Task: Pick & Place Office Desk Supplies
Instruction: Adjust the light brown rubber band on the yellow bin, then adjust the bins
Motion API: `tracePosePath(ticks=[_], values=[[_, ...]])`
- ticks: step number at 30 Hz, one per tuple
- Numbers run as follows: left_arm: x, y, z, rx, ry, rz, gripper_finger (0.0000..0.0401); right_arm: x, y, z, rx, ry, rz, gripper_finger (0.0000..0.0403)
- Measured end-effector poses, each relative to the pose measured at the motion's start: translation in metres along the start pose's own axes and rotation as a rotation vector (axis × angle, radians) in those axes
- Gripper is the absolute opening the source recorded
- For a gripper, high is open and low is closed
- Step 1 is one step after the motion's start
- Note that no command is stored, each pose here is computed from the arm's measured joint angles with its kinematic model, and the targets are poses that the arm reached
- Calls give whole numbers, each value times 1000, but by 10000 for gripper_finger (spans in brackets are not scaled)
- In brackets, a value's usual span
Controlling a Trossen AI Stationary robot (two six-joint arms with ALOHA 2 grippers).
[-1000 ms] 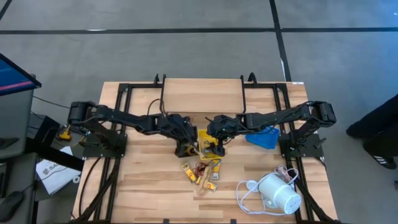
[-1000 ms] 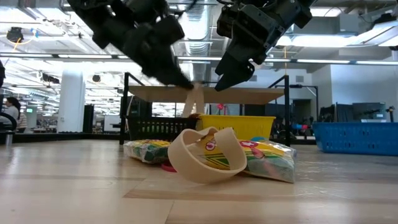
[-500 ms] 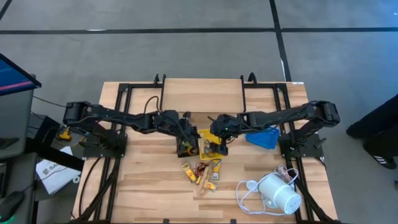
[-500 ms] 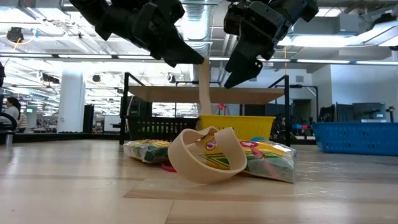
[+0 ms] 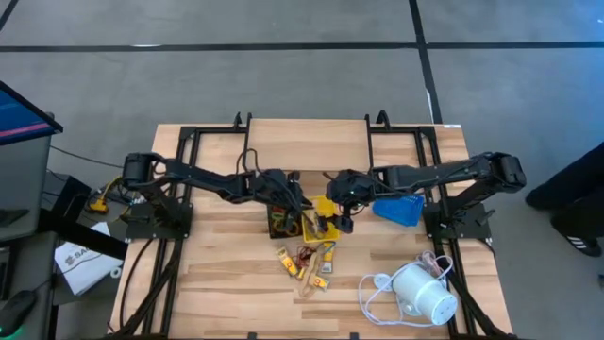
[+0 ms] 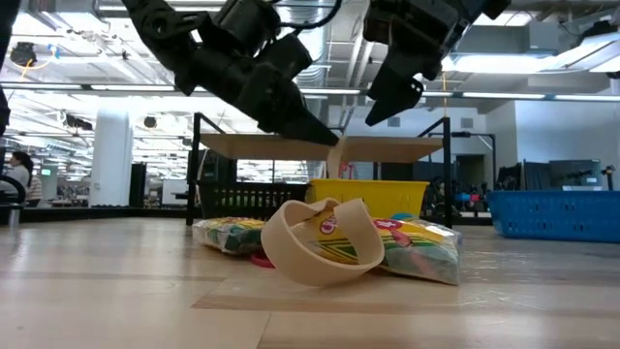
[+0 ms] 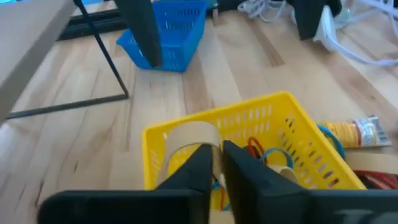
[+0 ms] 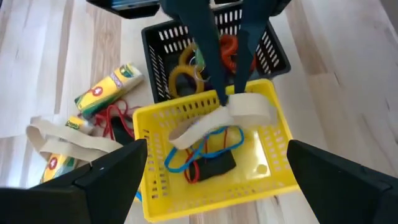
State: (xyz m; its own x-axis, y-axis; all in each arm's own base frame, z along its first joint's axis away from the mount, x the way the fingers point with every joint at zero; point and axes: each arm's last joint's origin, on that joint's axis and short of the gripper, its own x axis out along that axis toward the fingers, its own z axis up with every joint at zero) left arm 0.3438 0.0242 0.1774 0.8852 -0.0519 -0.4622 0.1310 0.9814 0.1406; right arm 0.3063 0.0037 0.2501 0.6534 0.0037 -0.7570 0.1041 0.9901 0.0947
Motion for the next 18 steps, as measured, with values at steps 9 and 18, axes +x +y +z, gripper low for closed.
tracePosePath(ticks=[9, 18], values=[[0, 0, 1, 9, -4, -1, 176, 2, 0, 0, 0, -2, 0, 384], [-1, 0, -1, -22, 19, 13, 215, 2, 0, 0, -1, -1, 0, 384]])
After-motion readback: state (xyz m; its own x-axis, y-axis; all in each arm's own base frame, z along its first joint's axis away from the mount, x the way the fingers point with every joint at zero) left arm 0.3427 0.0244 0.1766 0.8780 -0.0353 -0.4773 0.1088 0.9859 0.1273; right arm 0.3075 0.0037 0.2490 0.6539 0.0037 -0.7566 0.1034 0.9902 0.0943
